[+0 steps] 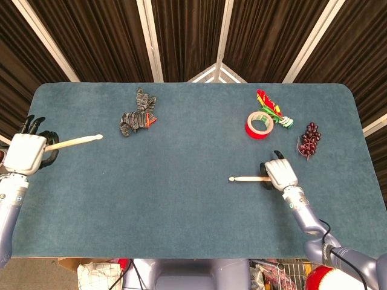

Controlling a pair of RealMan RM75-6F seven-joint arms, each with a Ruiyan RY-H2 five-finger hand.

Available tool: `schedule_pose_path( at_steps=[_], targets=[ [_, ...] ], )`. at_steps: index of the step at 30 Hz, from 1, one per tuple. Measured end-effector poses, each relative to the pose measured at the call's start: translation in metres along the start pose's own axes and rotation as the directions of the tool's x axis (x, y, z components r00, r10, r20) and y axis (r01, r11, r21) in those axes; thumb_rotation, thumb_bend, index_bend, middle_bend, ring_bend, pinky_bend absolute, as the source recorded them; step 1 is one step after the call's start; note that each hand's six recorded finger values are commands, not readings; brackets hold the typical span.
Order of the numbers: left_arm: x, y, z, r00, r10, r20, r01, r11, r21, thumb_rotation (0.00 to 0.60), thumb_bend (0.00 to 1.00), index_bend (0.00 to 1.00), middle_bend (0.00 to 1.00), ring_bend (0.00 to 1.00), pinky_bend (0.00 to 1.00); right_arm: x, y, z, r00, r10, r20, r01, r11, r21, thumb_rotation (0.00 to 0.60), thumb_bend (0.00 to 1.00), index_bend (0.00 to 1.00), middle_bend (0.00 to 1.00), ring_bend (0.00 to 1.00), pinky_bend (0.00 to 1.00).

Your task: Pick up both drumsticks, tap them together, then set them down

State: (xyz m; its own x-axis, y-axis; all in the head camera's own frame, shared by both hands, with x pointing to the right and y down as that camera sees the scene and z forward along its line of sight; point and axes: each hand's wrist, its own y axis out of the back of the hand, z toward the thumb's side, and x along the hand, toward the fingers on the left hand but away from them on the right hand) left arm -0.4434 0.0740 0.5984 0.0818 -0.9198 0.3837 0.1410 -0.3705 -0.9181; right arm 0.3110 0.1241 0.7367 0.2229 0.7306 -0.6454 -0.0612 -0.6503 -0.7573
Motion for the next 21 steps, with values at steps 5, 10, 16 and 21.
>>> schedule_pose_path(
  at_steps=[5, 10, 16, 21],
  targets=[
    [0.0, -0.001, 0.003, 1.0, 0.003, 0.012, -0.003, 1.0, -0.024, 0.6, 0.54, 0.59, 0.57, 0.11, 0.06, 0.003, 0.008, 0.002, 1.0, -0.022, -0.017, 0.021, 0.999, -0.025, 0.6, 0.36, 0.66, 0.58, 0.49, 0.09],
    [-0.002, -0.001, 0.009, 0.999, 0.02, 0.029, -0.018, 0.998, -0.065, 0.6, 0.54, 0.59, 0.57, 0.11, 0.06, 0.005, 0.024, -0.001, 0.998, -0.058, -0.02, 0.057, 0.997, -0.054, 0.6, 0.36, 0.66, 0.58, 0.49, 0.1],
    [-0.004, -0.004, 0.016, 0.998, 0.034, 0.049, -0.028, 0.994, -0.109, 0.6, 0.54, 0.6, 0.57, 0.11, 0.06, 0.007, 0.051, -0.014, 0.995, -0.097, 0.013, 0.097, 0.991, -0.087, 0.6, 0.36, 0.66, 0.58, 0.5, 0.1],
    [-0.005, -0.008, 0.02, 0.998, 0.036, 0.055, -0.028, 0.989, -0.144, 0.6, 0.54, 0.6, 0.57, 0.11, 0.06, 0.011, 0.077, -0.025, 0.99, -0.131, 0.043, 0.135, 0.984, -0.113, 0.6, 0.36, 0.67, 0.59, 0.5, 0.09]
  ],
)
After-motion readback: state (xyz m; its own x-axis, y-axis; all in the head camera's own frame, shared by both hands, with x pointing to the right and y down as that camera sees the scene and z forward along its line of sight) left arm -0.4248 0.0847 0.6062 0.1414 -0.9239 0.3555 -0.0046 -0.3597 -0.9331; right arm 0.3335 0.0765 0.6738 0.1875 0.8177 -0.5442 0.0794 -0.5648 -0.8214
